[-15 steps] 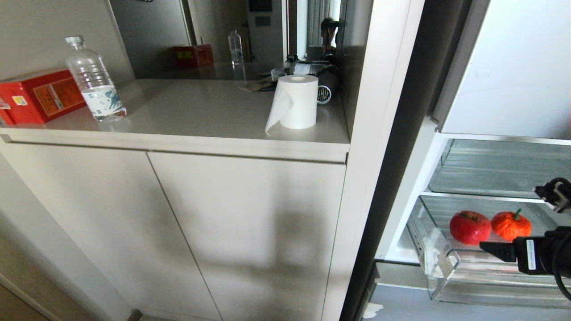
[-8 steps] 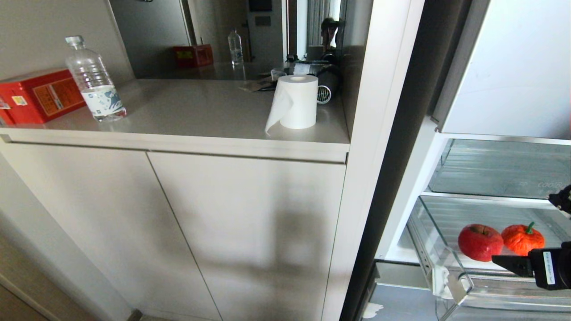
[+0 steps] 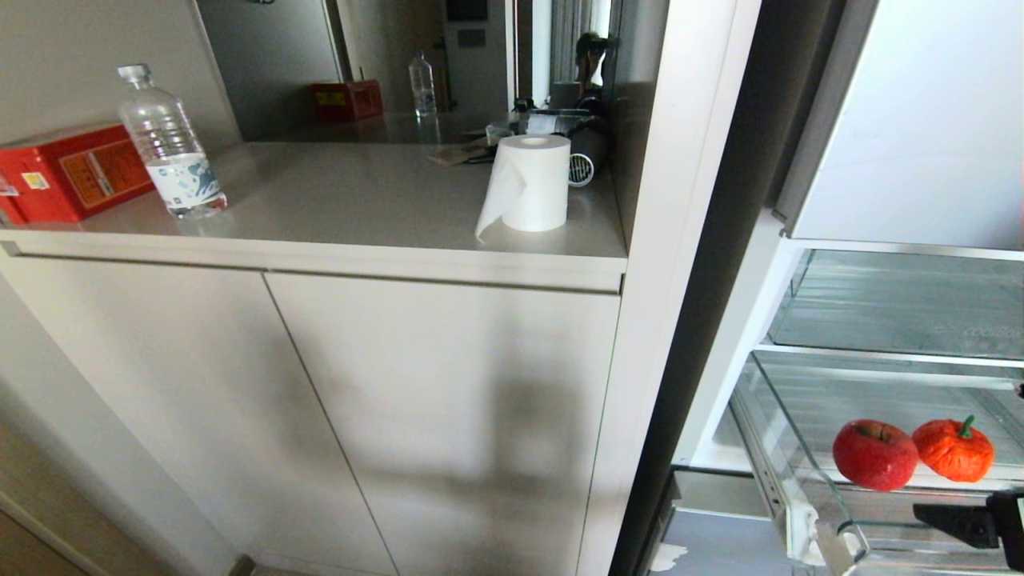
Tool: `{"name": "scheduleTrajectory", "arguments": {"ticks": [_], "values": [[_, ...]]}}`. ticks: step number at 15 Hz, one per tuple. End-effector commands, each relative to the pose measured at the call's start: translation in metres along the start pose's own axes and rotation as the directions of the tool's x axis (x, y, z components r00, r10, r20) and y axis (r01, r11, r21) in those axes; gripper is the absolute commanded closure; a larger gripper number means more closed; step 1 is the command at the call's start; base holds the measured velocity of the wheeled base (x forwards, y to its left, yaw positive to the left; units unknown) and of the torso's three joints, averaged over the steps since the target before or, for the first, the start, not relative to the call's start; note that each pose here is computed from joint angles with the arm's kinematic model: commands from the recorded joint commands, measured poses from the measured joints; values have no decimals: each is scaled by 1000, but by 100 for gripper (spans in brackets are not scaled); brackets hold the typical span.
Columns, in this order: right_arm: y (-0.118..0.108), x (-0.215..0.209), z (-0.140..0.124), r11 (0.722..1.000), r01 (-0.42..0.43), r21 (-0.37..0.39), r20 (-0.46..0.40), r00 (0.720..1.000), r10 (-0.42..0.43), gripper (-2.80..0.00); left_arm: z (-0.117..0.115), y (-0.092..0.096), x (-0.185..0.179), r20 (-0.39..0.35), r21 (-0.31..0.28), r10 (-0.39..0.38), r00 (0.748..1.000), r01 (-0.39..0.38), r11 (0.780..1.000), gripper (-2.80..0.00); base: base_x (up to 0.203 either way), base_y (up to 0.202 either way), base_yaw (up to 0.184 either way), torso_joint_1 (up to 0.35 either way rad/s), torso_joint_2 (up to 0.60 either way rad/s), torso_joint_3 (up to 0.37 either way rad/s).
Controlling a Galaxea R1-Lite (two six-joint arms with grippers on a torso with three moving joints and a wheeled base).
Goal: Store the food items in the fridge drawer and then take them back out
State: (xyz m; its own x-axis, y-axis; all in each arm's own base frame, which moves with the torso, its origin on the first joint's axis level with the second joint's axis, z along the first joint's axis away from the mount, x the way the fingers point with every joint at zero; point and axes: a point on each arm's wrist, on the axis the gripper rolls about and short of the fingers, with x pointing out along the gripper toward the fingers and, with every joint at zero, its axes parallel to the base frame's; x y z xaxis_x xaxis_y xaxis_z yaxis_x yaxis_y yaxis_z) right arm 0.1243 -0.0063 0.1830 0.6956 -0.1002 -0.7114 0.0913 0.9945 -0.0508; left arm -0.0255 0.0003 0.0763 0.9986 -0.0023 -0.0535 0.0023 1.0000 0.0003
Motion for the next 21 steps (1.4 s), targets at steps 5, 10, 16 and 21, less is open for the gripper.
{"name": "scheduleTrajectory", "arguments": {"ticks": [5,10,16,21], "values": [[-1,-9,-4,1000,0,2,32,999,0,-280,0,0,0,0,0,1,1000,-1,1000,0,0,0,0,0,0,0],[-2,-29,-27,1000,1,-1,10,1000,-1,-280,0,0,0,0,0,1,1000,-1,1000,0,0,0,0,0,0,0],[-3,-36,-33,1000,-8,4,12,1000,8,-280,0,0,0,0,0,1,1000,-1,1000,0,0,0,0,0,0,0],[0,-6,3,1000,-12,6,35,999,12,-280,0,0,0,0,0,1,1000,-1,1000,0,0,0,0,0,0,0]]}}
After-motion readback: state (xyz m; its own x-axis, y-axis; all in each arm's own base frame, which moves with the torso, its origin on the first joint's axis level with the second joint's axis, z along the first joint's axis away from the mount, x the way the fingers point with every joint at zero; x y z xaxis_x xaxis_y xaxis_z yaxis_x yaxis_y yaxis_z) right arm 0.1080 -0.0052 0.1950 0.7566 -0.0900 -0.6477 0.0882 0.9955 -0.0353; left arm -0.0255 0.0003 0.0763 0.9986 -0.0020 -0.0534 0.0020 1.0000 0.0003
